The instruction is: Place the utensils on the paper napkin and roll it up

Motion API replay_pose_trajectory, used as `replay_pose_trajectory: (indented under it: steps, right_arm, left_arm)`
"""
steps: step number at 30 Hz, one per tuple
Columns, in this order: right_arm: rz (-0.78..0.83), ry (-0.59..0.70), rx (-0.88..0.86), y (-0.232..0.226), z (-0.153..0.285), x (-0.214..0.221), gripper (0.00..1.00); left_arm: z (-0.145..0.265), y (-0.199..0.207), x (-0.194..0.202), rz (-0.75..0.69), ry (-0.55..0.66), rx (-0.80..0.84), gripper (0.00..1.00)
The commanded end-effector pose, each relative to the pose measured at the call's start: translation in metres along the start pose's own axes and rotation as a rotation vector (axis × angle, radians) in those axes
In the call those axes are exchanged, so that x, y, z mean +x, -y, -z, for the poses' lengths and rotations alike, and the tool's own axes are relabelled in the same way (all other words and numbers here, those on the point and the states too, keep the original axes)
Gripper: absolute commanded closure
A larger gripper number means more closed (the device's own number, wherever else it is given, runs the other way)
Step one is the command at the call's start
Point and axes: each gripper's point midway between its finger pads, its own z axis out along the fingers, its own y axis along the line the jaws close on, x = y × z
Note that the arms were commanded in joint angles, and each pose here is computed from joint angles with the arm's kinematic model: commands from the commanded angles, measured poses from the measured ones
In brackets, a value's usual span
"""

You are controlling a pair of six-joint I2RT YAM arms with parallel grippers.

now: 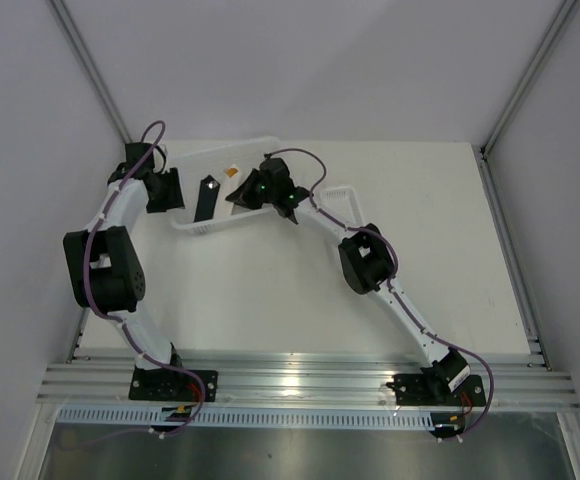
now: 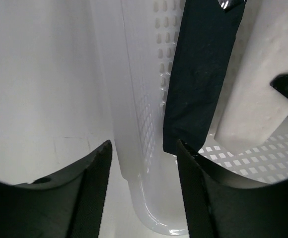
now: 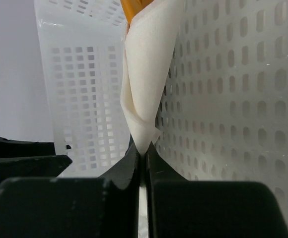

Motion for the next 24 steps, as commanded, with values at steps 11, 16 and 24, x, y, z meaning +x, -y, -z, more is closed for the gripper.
replay_pose_trajectory:
  steps: [11, 16, 24]
  right_arm:
    - [-0.122, 0.028, 0.071, 0.003, 0.011, -0.017, 1.0]
    - [-0.109, 0.026, 0.145, 0.038, 0.005, -0.013, 1.0]
    - [-0.143, -0.019, 0.233, 0.082, -0.001, 0.002, 1.0]
  left_arm:
    - [0.002, 0.027, -0.002, 0.025, 0.0, 0.087, 0.49]
    - [0.004, 0.027, -0.002, 0.023, 0.002, 0.088, 0.5]
    - [-0.002, 0.027, 0.0, 0.016, -0.012, 0.089, 0.52]
